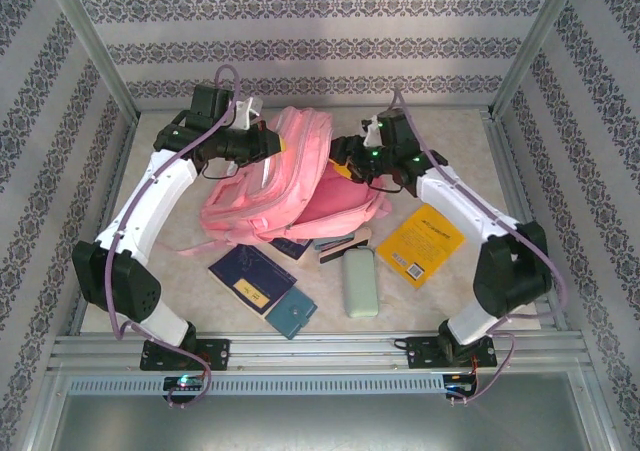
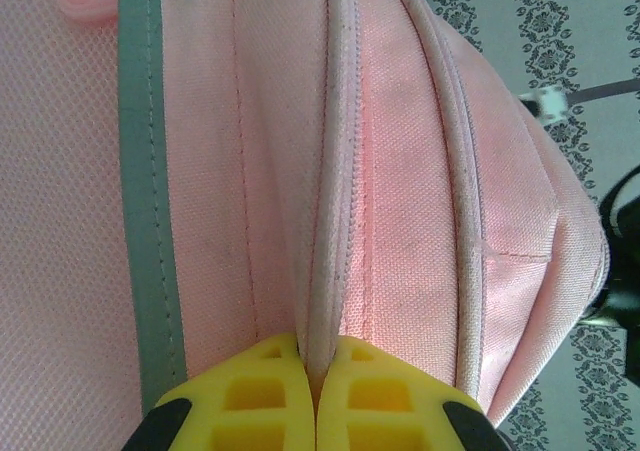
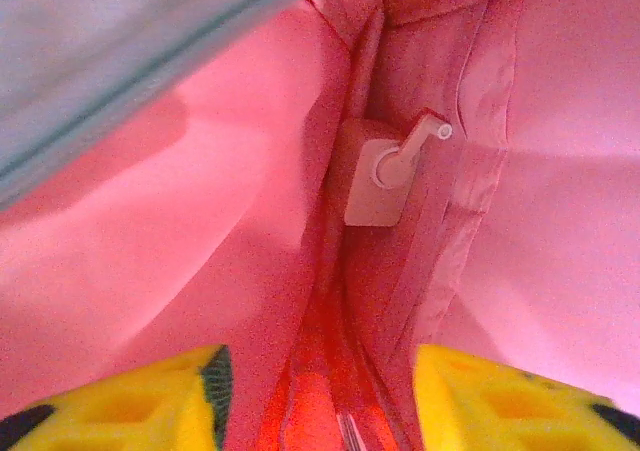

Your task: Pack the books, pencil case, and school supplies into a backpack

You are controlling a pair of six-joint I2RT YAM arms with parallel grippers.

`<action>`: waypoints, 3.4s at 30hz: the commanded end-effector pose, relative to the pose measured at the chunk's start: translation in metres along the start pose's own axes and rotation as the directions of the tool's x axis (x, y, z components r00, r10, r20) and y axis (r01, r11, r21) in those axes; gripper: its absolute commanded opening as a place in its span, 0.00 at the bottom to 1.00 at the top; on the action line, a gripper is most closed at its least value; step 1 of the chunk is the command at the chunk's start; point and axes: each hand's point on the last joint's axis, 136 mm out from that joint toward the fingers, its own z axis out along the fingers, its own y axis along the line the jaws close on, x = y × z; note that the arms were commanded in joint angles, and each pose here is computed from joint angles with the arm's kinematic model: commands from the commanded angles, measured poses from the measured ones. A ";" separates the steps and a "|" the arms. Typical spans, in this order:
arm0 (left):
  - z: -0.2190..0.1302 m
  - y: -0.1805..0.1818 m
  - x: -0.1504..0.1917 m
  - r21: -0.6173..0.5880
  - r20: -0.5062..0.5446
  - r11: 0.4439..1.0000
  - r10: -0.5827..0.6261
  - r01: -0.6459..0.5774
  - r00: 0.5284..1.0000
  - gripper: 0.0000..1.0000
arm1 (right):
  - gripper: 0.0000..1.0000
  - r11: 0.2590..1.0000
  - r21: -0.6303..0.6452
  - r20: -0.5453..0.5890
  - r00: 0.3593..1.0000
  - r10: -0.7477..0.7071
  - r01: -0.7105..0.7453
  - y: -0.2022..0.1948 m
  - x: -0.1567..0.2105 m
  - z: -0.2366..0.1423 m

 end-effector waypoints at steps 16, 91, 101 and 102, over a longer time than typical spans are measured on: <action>-0.018 -0.026 -0.031 0.041 0.125 0.997 0.054 -0.059 0.991 0.00 | 0.89 0.678 0.537 -0.316 0.865 -0.390 0.502 -0.109 0.150 -0.100; -0.021 -0.034 -0.018 0.082 0.107 0.995 0.041 -0.050 0.993 0.00 | 0.57 0.951 0.290 0.340 0.919 -0.202 0.102 0.000 -0.018 -0.121; -0.021 -0.044 -0.020 0.121 0.106 0.991 0.040 -0.053 0.994 0.00 | 0.63 0.964 0.243 0.244 0.954 -0.172 0.111 0.012 -0.027 -0.037; -0.020 -0.045 -0.020 0.123 0.105 0.991 0.042 -0.055 0.994 0.00 | 0.64 0.961 0.252 0.231 0.957 -0.175 0.115 0.010 -0.027 -0.029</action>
